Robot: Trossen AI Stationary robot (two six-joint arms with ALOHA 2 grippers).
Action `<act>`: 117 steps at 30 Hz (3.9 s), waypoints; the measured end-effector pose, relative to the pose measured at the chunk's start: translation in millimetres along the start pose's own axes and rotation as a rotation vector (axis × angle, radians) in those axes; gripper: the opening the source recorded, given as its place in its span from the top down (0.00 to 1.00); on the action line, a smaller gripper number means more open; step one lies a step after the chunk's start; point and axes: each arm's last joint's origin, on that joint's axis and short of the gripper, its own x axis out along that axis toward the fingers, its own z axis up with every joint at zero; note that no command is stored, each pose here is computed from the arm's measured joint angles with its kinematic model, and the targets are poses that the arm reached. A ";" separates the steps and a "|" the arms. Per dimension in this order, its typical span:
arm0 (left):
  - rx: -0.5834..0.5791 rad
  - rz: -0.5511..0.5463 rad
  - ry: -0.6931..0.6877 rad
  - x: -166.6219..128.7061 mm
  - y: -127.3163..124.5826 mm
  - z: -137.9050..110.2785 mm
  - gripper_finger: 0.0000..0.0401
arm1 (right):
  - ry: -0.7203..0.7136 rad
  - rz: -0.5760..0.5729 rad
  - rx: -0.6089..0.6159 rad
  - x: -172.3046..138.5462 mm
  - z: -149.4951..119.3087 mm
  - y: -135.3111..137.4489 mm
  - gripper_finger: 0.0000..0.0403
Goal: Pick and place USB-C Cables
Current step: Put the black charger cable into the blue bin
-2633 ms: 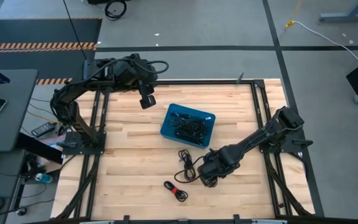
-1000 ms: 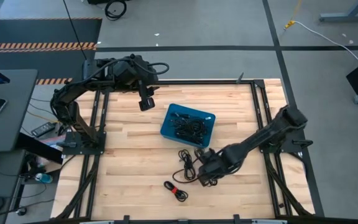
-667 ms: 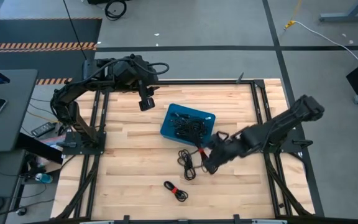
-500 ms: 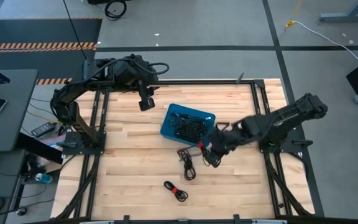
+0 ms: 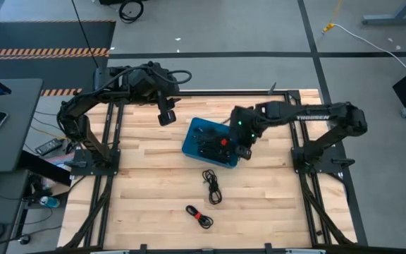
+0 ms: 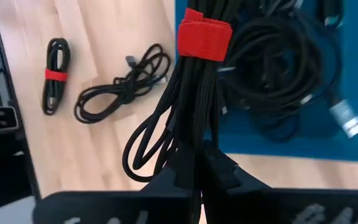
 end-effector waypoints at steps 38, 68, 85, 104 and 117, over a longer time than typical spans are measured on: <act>-0.031 0.003 -0.028 0.2 0.4 2.9 0.62 | 0.204 -0.064 -0.328 97.8 29.3 -58.7 0.91; -0.191 -0.046 0.067 14.0 -28.4 -4.4 0.62 | -0.541 -0.196 -0.230 -89.6 -3.5 -8.7 0.72; -0.624 -0.078 0.408 93.8 -160.5 -77.9 0.62 | -0.779 -0.255 -0.286 -145.5 -36.5 -2.3 0.73; -0.667 -0.170 0.461 96.3 -253.5 -156.8 0.62 | -0.769 -0.303 -0.348 -145.8 -35.1 -6.3 0.73; -0.413 -0.425 0.357 120.8 -259.6 -156.4 0.62 | -0.768 -0.304 -0.350 -145.8 -35.2 -6.4 0.73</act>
